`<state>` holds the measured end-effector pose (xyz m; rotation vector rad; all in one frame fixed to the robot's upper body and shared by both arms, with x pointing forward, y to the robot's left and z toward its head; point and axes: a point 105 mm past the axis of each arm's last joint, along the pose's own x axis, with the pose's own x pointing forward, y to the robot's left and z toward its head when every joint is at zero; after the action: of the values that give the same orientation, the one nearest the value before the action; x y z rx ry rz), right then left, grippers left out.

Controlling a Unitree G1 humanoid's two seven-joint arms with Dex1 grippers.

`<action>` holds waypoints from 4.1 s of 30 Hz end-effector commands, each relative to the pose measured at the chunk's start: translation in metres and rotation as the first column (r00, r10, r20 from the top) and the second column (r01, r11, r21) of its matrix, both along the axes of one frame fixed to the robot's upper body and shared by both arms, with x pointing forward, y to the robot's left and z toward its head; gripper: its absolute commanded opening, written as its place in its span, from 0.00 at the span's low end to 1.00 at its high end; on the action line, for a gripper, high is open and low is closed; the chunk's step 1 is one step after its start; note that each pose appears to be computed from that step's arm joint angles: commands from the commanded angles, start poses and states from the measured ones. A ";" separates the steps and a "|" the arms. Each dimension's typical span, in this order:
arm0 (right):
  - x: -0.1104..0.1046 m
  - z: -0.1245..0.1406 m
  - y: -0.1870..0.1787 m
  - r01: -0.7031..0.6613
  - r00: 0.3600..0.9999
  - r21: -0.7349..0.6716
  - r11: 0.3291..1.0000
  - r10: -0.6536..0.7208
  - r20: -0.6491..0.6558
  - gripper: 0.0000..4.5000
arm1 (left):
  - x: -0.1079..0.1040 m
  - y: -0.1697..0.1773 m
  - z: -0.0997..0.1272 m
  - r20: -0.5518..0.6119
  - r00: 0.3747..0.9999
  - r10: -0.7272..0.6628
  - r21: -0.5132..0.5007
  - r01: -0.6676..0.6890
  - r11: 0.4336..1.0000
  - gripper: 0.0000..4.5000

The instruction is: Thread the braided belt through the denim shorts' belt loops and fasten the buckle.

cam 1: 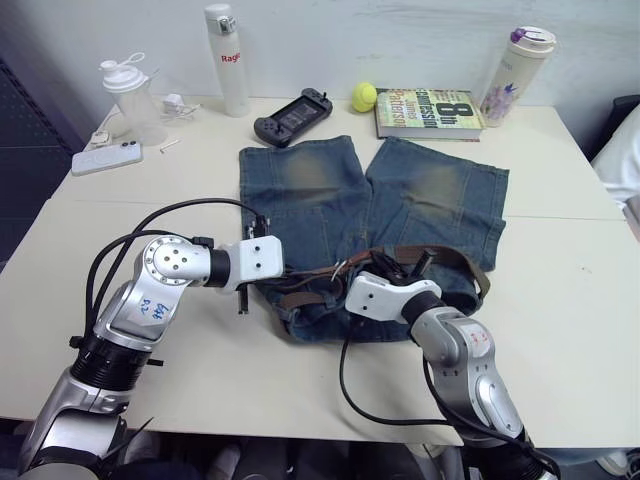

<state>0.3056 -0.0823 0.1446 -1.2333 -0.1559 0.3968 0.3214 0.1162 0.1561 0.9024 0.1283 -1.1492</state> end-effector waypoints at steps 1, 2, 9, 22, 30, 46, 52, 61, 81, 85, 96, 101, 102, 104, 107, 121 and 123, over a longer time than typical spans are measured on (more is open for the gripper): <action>-0.007 0.004 0.018 -0.093 0.996 0.023 0.995 0.093 0.007 0.02 | -0.003 -0.005 0.016 0.056 0.998 -0.027 -0.017 0.028 0.999 0.00; -0.008 0.002 0.021 -0.106 0.994 0.037 0.994 0.107 -0.006 0.02 | -0.003 -0.006 0.015 0.056 0.998 -0.030 -0.018 0.031 0.999 0.00; -0.012 -0.012 0.027 -0.122 0.984 0.147 0.981 0.140 -0.113 0.02 | -0.007 -0.008 0.014 0.049 0.998 -0.040 -0.025 0.041 0.999 0.00; -0.006 -0.013 0.008 -0.056 0.991 0.115 0.992 0.069 -0.115 0.02 | -0.006 0.015 0.018 0.049 0.999 0.005 -0.032 -0.004 0.999 0.00; -0.006 -0.011 0.011 -0.076 0.990 0.121 0.990 0.089 -0.110 0.02 | -0.008 0.012 0.018 0.043 0.999 -0.002 -0.038 0.003 0.999 0.00; -0.007 -0.009 0.018 -0.101 0.987 0.130 0.986 0.116 -0.109 0.02 | -0.008 0.015 0.015 0.040 0.999 0.012 -0.020 -0.011 1.000 0.00; -0.007 -0.003 0.022 -0.124 0.986 0.130 0.984 0.137 -0.097 0.02 | -0.008 0.012 0.013 0.043 0.999 0.005 -0.016 -0.004 1.000 0.00; -0.008 -0.003 0.023 -0.125 0.986 0.135 0.983 0.138 -0.097 0.02 | -0.002 0.017 0.004 0.088 0.996 -0.014 0.091 0.006 0.996 0.00; -0.008 -0.008 0.023 -0.110 0.984 0.131 0.985 0.127 -0.125 0.02 | -0.014 0.005 0.015 0.116 0.990 -0.082 0.064 0.075 0.995 0.00; -0.008 -0.010 0.021 -0.104 0.985 0.130 0.986 0.120 -0.127 0.02 | -0.013 0.015 0.012 0.105 0.992 -0.062 0.096 0.052 0.994 0.00; -0.011 -0.008 0.026 -0.135 0.982 0.122 0.983 0.149 -0.116 0.02 | -0.014 0.013 0.012 0.104 0.992 -0.072 0.102 0.062 0.993 0.00; -0.015 -0.005 0.036 -0.193 0.974 0.107 0.975 0.204 -0.101 0.02 | -0.014 0.007 0.013 0.117 0.989 -0.086 0.092 0.075 0.993 0.00; -0.015 -0.005 0.037 -0.198 0.973 0.105 0.975 0.208 -0.099 0.02 | -0.014 0.006 0.013 0.116 0.989 -0.092 0.089 0.082 0.993 0.00; -0.015 -0.005 0.037 -0.204 0.972 0.101 0.974 0.214 -0.098 0.02 | -0.014 0.002 0.013 0.115 0.988 -0.102 0.080 0.093 0.992 0.00; -0.014 -0.002 0.037 -0.200 0.972 0.130 0.971 0.213 -0.096 0.02 | -0.015 -0.002 0.011 0.111 0.987 -0.118 0.078 0.110 0.991 0.00; -0.013 0.008 0.043 -0.226 0.968 0.158 0.961 0.240 -0.075 0.02 | -0.010 -0.023 0.004 0.097 0.994 -0.054 -0.103 0.064 0.993 0.00; -0.013 0.007 0.043 -0.226 0.967 0.160 0.961 0.241 -0.082 0.02 | -0.008 -0.031 0.002 0.092 0.995 -0.035 -0.158 0.049 0.986 0.00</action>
<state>0.3018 -0.0569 0.1417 -1.0806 -0.1674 0.5771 0.3201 0.1030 0.1574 0.8637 0.0027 -1.0980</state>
